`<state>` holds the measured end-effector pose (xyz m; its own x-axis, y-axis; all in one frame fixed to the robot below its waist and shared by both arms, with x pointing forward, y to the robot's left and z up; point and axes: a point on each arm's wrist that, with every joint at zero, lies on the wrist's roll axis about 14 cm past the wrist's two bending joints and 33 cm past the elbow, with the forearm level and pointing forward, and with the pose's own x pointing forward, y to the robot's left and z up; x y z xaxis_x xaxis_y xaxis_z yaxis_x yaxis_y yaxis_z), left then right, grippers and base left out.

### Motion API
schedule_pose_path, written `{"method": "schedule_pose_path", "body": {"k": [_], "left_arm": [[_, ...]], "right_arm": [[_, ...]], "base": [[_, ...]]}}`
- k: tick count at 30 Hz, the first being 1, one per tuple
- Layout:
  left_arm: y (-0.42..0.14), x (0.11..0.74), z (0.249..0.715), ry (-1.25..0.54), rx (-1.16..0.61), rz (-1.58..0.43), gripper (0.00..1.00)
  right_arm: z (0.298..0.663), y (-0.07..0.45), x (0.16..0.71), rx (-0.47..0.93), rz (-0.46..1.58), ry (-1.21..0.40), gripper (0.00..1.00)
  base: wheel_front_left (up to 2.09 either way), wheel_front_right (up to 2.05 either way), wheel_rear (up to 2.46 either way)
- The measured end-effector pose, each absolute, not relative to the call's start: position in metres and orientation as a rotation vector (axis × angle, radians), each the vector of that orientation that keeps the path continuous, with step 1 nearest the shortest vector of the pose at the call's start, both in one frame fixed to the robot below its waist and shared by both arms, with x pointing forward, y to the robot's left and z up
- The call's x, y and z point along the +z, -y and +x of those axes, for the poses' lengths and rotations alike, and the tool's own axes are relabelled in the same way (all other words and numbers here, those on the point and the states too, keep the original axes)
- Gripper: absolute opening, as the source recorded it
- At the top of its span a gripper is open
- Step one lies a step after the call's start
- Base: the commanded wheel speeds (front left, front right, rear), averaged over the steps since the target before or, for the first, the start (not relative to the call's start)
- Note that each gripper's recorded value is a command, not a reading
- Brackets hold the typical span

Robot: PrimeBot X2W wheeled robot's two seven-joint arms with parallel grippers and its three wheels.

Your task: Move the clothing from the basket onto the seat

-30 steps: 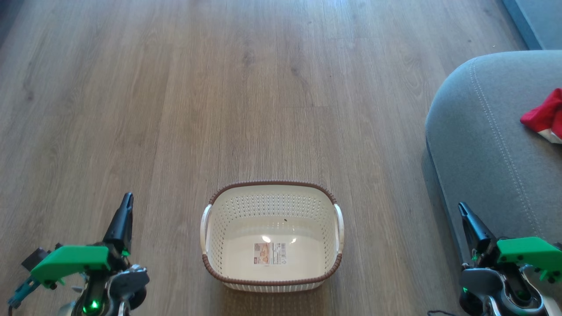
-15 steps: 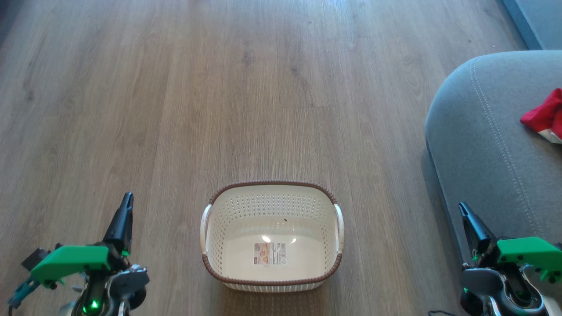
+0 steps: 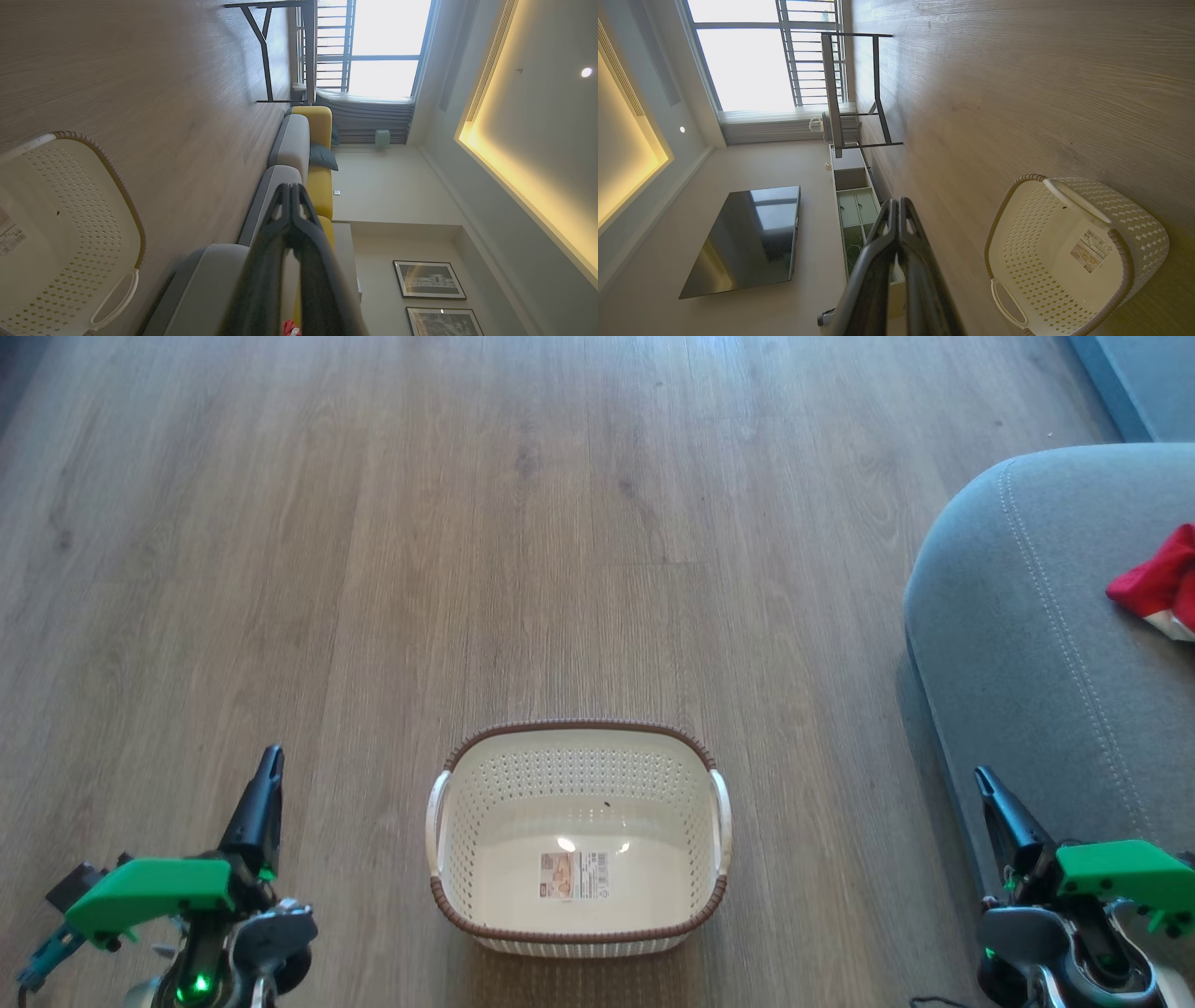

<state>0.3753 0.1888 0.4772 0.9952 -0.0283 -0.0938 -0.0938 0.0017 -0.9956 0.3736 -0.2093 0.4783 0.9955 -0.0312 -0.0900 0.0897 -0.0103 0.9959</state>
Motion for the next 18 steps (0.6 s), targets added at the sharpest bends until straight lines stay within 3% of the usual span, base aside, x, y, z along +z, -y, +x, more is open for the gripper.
{"method": "schedule_pose_path", "body": {"k": [18], "left_arm": [[-0.1888,0.4772,0.3753,-0.096,0.051,-1.569,0.00]], "right_arm": [[0.3736,0.2073,0.4780,-0.094,1.585,-0.047,0.00]], "base": [[0.00,0.00,0.00]]}}
